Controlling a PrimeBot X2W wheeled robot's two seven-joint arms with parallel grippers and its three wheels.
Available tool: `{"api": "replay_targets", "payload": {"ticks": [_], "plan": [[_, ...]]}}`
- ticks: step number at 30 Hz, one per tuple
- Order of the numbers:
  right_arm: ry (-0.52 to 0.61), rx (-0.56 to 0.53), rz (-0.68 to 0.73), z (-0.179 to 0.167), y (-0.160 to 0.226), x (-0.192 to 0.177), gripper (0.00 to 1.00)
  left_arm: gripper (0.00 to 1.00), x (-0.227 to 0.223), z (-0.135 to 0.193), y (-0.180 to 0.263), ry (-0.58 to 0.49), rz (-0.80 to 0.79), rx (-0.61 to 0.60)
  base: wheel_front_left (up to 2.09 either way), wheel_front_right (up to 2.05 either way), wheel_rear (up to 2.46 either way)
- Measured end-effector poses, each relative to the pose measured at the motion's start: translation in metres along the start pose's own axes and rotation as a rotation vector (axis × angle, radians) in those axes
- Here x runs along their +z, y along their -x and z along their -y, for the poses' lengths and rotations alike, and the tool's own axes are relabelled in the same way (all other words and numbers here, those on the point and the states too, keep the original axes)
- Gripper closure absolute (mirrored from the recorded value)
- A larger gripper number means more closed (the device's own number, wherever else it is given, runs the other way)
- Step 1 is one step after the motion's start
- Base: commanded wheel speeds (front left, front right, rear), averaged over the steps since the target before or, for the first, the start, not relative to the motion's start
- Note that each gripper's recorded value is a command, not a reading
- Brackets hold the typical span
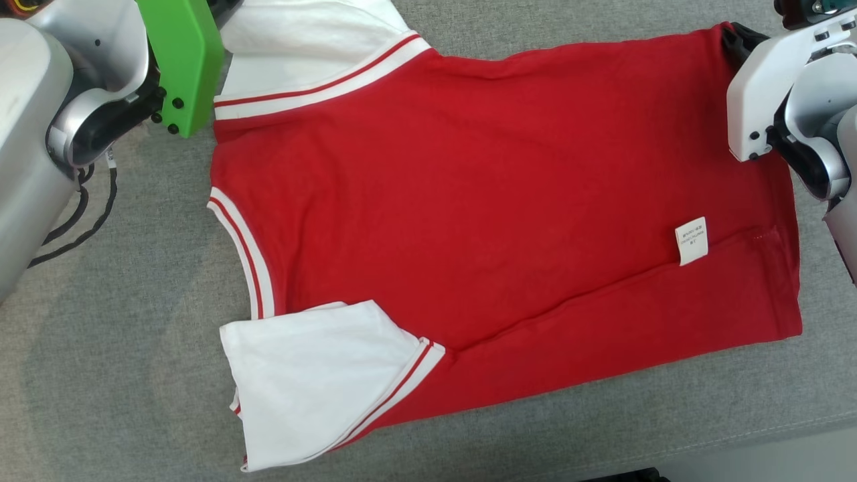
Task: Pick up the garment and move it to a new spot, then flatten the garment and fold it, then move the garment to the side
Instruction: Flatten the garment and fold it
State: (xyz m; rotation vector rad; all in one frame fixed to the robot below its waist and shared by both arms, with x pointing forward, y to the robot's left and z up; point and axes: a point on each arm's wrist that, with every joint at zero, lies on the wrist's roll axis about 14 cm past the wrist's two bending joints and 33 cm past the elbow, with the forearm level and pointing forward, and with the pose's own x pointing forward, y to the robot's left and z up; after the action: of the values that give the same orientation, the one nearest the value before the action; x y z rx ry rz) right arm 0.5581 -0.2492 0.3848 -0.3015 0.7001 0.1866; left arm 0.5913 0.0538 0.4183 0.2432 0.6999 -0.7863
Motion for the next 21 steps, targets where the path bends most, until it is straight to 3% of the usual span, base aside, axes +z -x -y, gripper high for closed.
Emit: {"api": "replay_targets", "payload": {"ticks": [8, 21], "plan": [[0.023, 0.009, 0.052, -0.002, 0.005, 0.019, 1.0, 1.0, 0.008, 0.001, 0.007, -0.01, 0.045, 0.007, 0.0, 0.0, 0.0], [-0.051, -0.04, 0.294, 0.028, 0.036, 0.062, 1.0, 1.0, 0.06, -0.004, 0.057, -0.037, 0.335, 0.026, 0.0, 0.0, 0.0]]}}
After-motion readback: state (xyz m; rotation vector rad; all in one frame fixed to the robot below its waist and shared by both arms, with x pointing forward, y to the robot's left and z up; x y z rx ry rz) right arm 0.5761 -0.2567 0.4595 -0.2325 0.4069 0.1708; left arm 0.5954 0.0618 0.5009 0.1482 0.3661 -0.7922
